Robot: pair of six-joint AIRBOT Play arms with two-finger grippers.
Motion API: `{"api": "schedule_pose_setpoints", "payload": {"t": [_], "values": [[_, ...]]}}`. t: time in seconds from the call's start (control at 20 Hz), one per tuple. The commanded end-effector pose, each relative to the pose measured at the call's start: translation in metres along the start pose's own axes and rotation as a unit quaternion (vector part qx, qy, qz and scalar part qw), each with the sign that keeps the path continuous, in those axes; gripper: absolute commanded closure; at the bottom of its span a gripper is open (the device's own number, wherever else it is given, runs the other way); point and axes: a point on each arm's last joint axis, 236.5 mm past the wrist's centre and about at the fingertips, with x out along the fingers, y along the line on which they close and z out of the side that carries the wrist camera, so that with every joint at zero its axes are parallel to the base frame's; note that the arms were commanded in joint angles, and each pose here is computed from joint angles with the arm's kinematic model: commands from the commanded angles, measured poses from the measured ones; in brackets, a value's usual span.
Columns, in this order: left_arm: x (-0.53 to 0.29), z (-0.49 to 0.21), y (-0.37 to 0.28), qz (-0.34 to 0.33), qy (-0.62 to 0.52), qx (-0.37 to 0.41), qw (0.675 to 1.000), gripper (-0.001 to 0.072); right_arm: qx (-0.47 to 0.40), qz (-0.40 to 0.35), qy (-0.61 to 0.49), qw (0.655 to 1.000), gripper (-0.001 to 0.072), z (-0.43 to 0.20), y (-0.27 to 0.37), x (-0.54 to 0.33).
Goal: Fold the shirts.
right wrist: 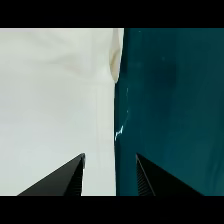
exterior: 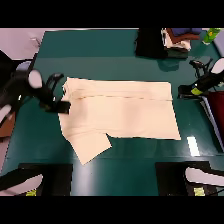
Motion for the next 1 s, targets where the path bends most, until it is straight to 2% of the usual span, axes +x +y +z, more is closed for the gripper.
{"api": "schedule_pose_setpoints", "payload": {"t": [0.0,0.25,0.55,0.95], "values": [[0.017,-0.077,0.002,-0.007,0.006,-0.049,0.999,0.0240,0.008,0.011,-0.003,1.000,0.0325,-0.024,0.004,0.000],[0.032,-0.091,0.007,-0.015,-0.038,-0.098,0.994,0.0240,0.014,0.050,0.007,0.999,0.0325,-0.037,0.022,0.002],[0.061,-0.112,-0.034,-0.111,-0.005,-0.126,0.986,0.0241,-0.012,0.053,0.009,0.998,0.0325,-0.038,0.040,0.004],[0.088,-0.122,-0.062,-0.124,-0.014,-0.083,0.989,0.0242,-0.035,0.057,0.013,0.998,0.0325,-0.041,0.059,0.005]]}}
